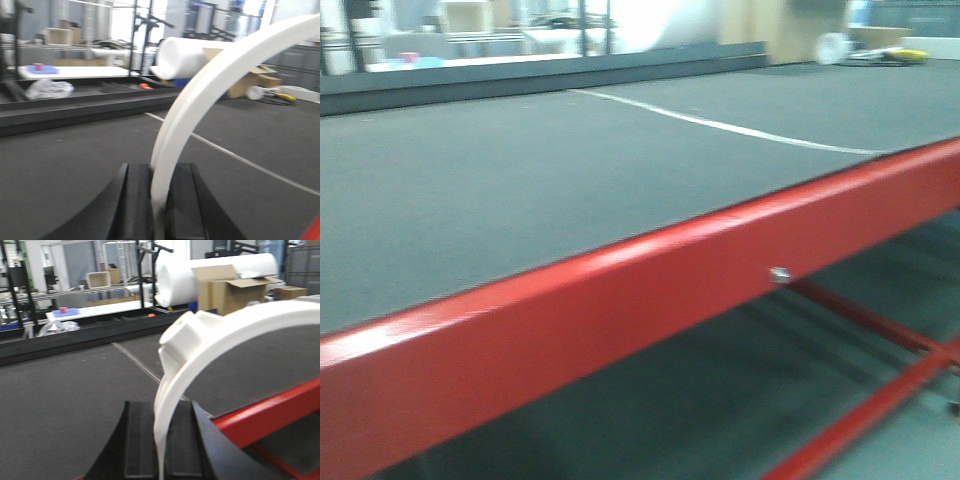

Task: Grab PVC pipe and place in blue bin
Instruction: 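Drive the base away from the table while holding the pipe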

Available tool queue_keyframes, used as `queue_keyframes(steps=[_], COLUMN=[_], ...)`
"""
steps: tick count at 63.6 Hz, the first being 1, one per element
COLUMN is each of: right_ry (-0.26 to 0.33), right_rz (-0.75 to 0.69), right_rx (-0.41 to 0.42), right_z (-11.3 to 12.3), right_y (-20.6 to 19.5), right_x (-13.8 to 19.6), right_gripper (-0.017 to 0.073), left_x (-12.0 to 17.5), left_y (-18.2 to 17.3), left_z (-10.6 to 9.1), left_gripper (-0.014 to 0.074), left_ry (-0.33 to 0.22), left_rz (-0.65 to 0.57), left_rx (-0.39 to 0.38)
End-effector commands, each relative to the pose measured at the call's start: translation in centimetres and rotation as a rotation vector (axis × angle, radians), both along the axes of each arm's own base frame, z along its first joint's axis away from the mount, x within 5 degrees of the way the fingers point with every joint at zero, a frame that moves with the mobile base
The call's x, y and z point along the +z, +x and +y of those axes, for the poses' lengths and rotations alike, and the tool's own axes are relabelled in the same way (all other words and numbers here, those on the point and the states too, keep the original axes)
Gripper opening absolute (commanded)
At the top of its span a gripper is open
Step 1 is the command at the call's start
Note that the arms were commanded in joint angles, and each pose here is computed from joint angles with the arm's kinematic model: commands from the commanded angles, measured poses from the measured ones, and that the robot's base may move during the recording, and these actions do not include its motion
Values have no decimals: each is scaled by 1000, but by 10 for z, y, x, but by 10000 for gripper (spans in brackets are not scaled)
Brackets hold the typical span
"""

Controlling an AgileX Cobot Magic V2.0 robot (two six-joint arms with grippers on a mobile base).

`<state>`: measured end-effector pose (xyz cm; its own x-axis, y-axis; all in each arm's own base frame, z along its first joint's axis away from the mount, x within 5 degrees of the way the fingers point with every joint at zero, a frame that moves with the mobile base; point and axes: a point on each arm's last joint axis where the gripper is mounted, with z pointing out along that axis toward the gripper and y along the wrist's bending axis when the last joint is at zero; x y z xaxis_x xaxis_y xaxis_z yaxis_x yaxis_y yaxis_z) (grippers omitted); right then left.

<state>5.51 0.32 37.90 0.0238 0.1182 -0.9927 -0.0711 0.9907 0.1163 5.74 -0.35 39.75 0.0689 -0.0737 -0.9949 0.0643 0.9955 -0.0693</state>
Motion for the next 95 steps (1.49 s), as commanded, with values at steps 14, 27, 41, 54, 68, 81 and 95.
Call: queue_keyframes(steps=[14,27,41,54,68,81,95], right_ry=[-13,-13,-13,-13,-13,-13,-13], right_rz=[-30,-30,-30,-30,-30,-30,-30], right_rx=[-5,-5,-5,-5,-5,-5,-5], right_z=[-1,-1,-1,-1,-1,-1,-1], right_y=[-1,-1,-1,-1,-1,-1,-1], right_x=[2,2,2,2,2,2,2], right_gripper=[-168,-168,-168,-168,-168,-168,-168], left_x=[4,4,4,4,4,4,4], left_y=[-2,-2,-2,-2,-2,-2,-2], left_z=[-1,-1,-1,-1,-1,-1,-1], left_gripper=[-111,-111,-111,-111,-111,-111,-111], left_ry=[-3,-3,-3,-3,-3,-3,-3], left_rz=[-36,-36,-36,-36,-36,-36,-36], left_rx=[-16,-16,-16,-16,-16,-16,-16])
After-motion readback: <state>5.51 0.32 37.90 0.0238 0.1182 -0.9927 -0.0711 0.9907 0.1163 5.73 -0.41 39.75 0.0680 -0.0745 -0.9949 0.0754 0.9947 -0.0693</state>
